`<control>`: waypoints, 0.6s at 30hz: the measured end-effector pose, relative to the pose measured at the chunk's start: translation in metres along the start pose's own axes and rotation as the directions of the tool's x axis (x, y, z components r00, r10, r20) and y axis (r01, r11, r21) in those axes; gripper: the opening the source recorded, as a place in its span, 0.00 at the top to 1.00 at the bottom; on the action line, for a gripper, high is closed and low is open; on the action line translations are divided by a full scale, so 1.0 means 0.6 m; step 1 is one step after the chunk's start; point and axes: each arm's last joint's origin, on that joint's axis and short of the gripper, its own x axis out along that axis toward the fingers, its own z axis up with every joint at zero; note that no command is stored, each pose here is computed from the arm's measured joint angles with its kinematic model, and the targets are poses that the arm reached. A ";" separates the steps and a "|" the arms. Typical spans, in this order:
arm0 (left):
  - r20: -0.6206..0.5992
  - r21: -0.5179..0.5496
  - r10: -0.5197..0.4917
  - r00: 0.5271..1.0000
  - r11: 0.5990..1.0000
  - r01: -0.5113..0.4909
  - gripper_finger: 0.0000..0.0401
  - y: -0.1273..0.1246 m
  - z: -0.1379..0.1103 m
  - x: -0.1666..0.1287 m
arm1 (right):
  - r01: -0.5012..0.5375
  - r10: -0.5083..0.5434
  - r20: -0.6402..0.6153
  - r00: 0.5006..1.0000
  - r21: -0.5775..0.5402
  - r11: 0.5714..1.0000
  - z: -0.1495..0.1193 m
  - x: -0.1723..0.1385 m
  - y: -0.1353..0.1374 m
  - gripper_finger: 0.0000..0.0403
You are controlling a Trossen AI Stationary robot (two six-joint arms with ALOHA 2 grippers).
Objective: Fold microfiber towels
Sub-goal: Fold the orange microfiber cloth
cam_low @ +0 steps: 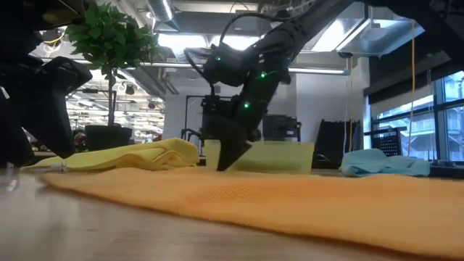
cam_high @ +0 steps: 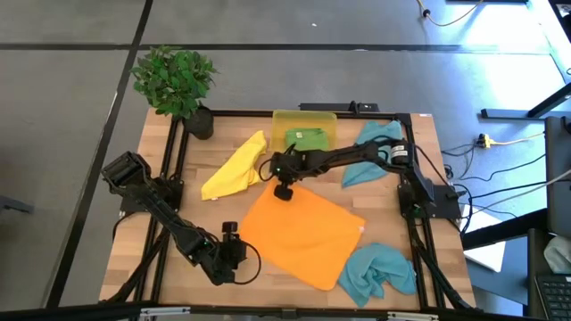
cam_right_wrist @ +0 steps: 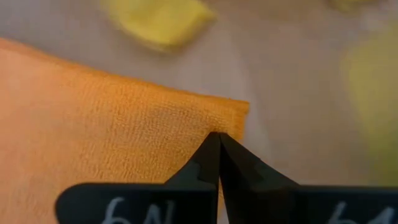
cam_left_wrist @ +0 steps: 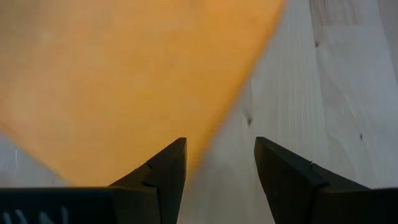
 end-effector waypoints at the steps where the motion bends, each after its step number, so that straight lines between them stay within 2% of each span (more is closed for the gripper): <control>1: 0.000 0.000 0.000 1.000 1.000 0.000 0.55 0.000 0.000 0.000 | 0.031 -0.030 -0.014 0.999 0.025 0.999 -0.002 0.001 -0.006 0.98; 7: 0.000 0.001 0.001 1.000 1.000 -0.001 0.55 0.000 0.000 0.000 | 0.226 -0.207 -0.143 0.968 0.134 0.965 -0.022 0.001 -0.042 0.98; 13: 0.000 0.000 0.001 1.000 1.000 -0.001 0.55 0.000 0.000 0.000 | 0.419 -0.347 -0.361 0.865 0.141 0.897 -0.059 -0.007 -0.079 0.98; 15: 0.005 0.000 0.005 1.000 1.000 -0.005 0.55 0.000 0.000 0.000 | 0.429 -0.350 -0.395 0.850 0.132 0.894 -0.064 -0.018 -0.083 0.98; 18: 0.023 -0.001 0.023 0.999 1.000 -0.023 0.55 0.001 0.001 0.000 | 0.370 -0.289 -0.396 0.871 0.145 0.918 -0.061 -0.043 -0.076 0.98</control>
